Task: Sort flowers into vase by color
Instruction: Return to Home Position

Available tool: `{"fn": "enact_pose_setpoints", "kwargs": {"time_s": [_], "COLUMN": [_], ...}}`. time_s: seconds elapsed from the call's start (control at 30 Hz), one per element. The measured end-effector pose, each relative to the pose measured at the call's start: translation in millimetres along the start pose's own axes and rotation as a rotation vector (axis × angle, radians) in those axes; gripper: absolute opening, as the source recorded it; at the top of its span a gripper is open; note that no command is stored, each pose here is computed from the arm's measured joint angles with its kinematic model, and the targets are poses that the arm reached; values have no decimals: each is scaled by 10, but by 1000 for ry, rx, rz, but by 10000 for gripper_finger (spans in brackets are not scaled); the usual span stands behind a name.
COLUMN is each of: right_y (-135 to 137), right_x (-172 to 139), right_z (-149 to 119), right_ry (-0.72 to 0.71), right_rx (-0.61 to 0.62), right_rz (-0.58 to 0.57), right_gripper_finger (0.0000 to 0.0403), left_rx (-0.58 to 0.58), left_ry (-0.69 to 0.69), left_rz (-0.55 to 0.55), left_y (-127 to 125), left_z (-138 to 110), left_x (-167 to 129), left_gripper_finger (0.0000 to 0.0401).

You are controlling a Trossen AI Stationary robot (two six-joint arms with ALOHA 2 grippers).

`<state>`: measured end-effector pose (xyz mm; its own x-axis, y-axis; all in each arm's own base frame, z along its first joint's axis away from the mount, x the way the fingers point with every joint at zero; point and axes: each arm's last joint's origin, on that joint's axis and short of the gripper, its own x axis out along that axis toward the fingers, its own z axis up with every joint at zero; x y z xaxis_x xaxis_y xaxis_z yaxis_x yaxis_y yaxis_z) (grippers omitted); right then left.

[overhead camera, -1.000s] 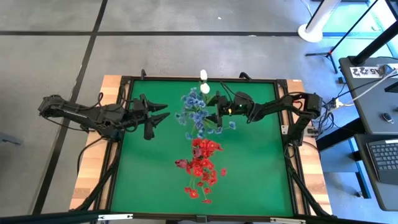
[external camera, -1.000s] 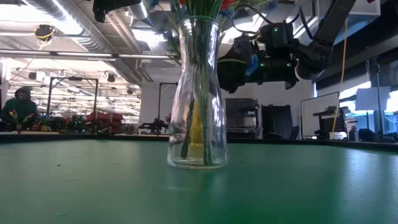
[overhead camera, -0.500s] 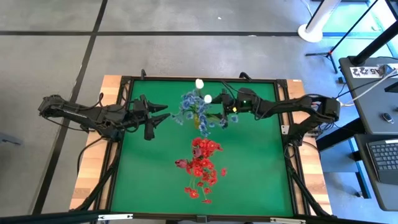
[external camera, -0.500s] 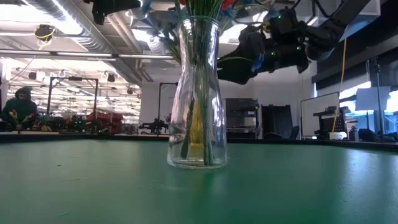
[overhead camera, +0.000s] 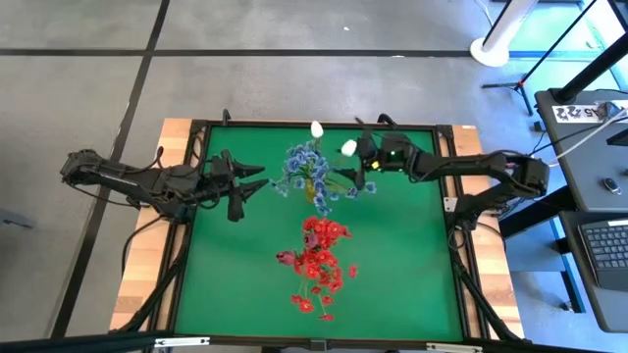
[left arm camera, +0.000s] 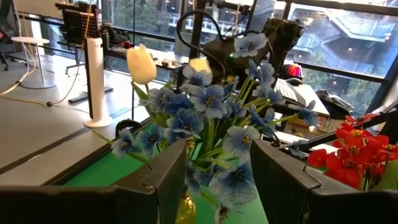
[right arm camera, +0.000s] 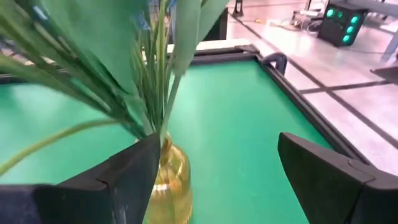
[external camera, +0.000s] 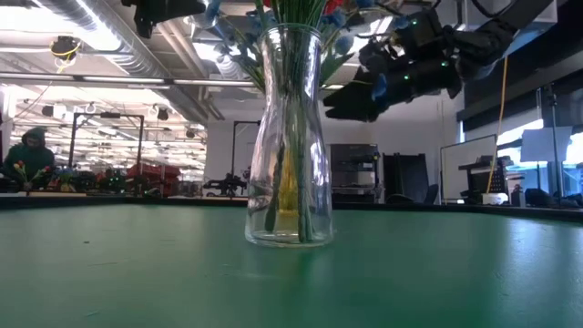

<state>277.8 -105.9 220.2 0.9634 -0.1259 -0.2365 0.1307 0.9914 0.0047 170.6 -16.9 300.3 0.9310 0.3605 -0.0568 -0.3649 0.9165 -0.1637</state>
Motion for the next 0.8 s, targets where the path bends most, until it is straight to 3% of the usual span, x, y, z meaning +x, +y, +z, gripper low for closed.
{"fn": "enact_pose_setpoints", "kwargs": {"time_s": [0.23,0.47,0.6,0.7,0.8], "right_y": [-97,10,69,121,191], "right_x": [-352,-635,-786,-871,-924], "right_z": [-9,-84,-116,-118,-130], "right_ry": [-37,-70,-101,-129,-142], "right_rx": [46,63,87,96,94], "right_rz": [0,21,44,61,43], "right_gripper_finger": [326,326,321,293,238], "left_rx": [11,18,36,38,54], "left_ry": [16,30,68,70,69], "left_rz": [3,-4,-28,-26,-27], "left_y": [4,4,2,4,4], "left_z": [-17,-31,-67,-69,-69], "left_x": [-1,-1,-3,-3,-3], "left_gripper_finger": [174,173,152,120,80]}}
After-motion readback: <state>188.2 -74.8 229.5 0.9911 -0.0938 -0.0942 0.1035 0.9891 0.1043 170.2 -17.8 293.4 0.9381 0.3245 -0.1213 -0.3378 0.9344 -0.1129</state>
